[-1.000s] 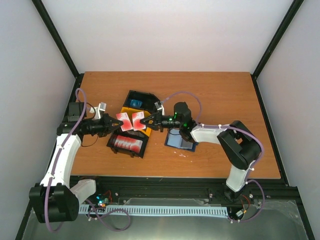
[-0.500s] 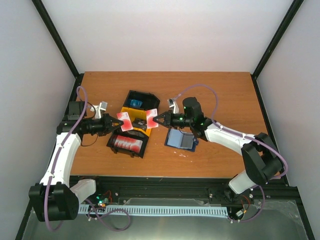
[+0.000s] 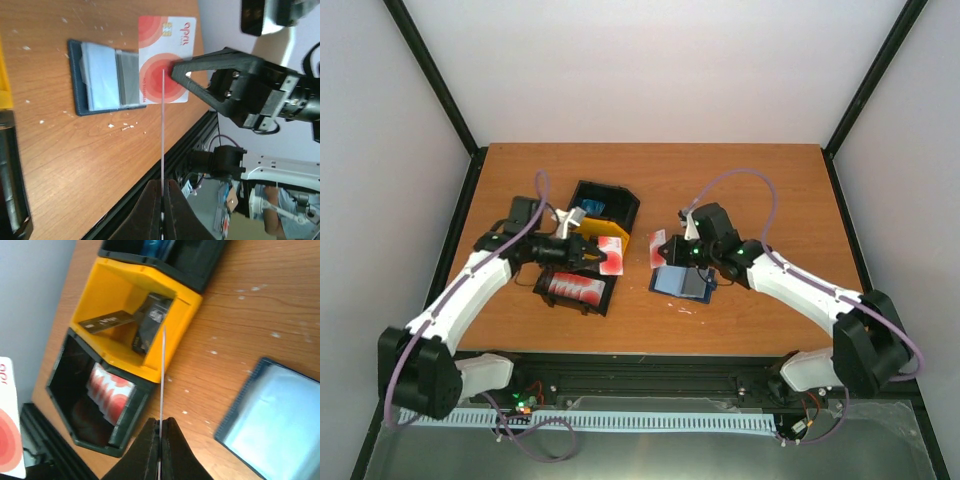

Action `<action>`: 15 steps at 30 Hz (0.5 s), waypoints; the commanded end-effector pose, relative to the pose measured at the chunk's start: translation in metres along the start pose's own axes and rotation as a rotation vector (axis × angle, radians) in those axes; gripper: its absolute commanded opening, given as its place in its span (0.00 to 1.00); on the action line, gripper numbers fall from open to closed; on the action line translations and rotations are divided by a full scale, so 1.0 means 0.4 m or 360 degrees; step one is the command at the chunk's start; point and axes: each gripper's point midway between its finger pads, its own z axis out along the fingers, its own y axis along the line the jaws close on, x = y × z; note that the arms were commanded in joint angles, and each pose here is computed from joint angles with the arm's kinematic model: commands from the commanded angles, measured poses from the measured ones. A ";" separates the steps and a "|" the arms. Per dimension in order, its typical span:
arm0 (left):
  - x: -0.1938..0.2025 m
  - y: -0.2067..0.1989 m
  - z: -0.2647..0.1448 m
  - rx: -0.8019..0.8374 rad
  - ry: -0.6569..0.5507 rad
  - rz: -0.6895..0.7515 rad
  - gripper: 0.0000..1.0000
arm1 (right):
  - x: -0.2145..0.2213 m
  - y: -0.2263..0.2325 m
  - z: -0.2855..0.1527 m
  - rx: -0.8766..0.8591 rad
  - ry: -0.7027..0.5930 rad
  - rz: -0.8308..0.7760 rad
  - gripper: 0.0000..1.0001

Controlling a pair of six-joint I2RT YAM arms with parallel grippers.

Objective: Put the credit cards into the card holder
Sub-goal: Insert the credit card into the card holder.

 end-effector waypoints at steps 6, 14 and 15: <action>-0.019 -0.051 0.222 0.0038 0.0290 0.0201 0.01 | 0.052 -0.233 -0.122 0.0744 -0.0088 0.0039 0.03; -0.026 -0.004 0.395 -0.0013 0.0455 0.0210 0.01 | 0.115 -0.310 -0.195 0.0897 -0.0050 0.0220 0.03; -0.025 0.005 0.413 -0.0017 0.0463 0.0197 0.01 | 0.123 -0.316 -0.198 0.0906 -0.0037 0.0244 0.03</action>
